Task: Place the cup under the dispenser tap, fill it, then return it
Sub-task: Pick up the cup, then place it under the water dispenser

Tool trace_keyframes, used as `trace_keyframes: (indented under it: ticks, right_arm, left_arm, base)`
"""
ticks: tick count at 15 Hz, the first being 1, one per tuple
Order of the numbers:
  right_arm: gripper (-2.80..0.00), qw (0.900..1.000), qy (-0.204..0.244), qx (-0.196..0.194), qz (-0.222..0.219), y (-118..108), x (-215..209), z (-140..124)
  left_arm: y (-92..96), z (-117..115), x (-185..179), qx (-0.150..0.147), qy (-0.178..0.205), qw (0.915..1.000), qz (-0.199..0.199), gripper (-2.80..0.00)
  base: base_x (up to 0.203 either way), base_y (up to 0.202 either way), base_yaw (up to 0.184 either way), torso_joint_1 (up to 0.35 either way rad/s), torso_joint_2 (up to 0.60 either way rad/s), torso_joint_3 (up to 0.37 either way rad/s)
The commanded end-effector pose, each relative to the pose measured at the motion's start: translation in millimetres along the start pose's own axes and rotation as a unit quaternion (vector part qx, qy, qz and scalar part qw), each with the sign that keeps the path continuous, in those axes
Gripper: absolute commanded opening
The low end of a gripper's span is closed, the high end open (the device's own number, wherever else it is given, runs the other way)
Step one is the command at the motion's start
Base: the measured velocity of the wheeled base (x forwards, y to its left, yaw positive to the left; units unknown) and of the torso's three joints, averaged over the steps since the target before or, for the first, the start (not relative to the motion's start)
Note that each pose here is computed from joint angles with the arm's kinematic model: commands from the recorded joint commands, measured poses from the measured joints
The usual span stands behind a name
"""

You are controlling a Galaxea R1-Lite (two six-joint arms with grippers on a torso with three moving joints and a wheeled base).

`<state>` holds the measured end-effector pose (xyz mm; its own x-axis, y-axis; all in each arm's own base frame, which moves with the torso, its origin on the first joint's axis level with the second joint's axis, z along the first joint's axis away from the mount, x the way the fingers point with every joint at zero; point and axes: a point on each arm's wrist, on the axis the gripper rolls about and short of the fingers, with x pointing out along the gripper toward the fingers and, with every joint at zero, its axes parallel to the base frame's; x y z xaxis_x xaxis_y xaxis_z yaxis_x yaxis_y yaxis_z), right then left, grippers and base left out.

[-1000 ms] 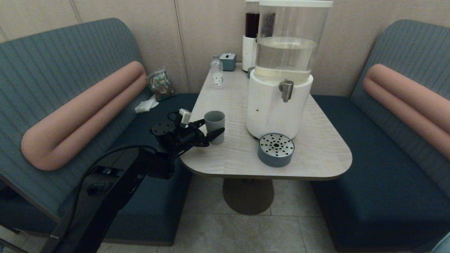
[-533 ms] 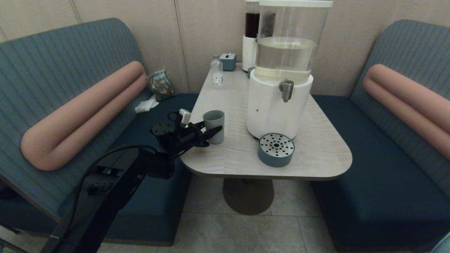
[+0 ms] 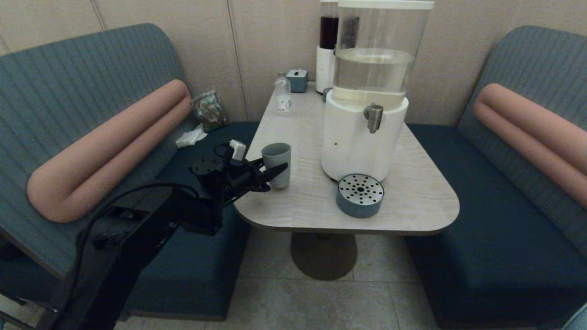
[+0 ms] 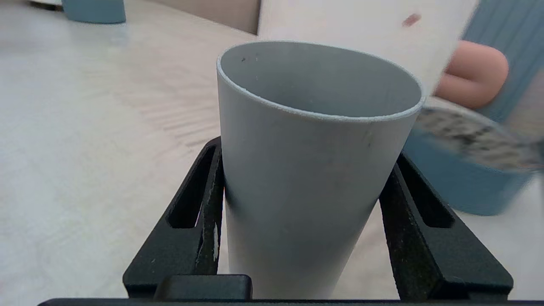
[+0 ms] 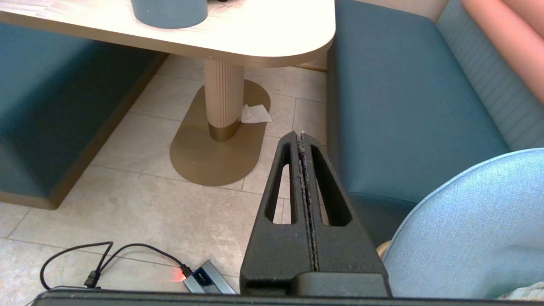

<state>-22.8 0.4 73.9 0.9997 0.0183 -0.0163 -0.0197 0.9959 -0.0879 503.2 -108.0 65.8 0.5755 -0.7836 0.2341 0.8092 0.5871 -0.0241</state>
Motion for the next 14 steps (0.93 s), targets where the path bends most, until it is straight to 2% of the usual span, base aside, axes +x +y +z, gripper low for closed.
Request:
trace_keyframes:
  ticks: [1,3,4,6,8,11,14]
  right_arm:
    - [-2.8,1.0,0.0,-0.001,0.002,0,0,0]
    - [-2.8,1.0,-0.002,-0.001,0.001,0,0,0]
    - [-2.8,1.0,-0.001,-0.001,0.001,0,0,0]
    - [-2.8,1.0,-0.002,-0.001,0.001,0,0,0]
    - [-2.8,1.0,-0.002,0.0,-0.001,0,0,0]
    - [-2.8,1.0,-0.002,-0.001,-0.001,0,0,0]
    - [-2.8,1.0,-0.002,-0.001,-0.001,0,0,0]
  left_arm:
    - [-15.1,36,-5,0.01,-0.011,0.9999,-0.006,-2.8]
    - [-41.7,62,-7,0.013,-0.018,0.9995,-0.022,-2.8]
    - [-57.6,66,0,0.013,-0.024,0.9989,-0.039,-2.8]
    - [-84.4,64,19,0.012,-0.036,0.997,-0.068,-2.8]
    - [-104.7,57,36,0.001,-0.04,0.996,-0.08,-2.8]
    - [-114.0,42,59,0.0,-0.055,0.9949,-0.084,-2.8]
    - [-119.7,22,70,-0.008,-0.048,0.9945,-0.093,-2.8]
  base:
    - [0.0,0.0,0.0,0.0,0.0,0.0]
    - [0.0,0.0,0.0,0.0,0.0,0.0]
    - [0.0,0.0,0.0,0.0,0.0,0.0]
    - [0.0,0.0,0.0,0.0,0.0,0.0]
    - [0.0,0.0,0.0,0.0,0.0,0.0]
    - [0.0,0.0,0.0,0.0,0.0,0.0]
    - [0.0,0.0,0.0,0.0,0.0,0.0]
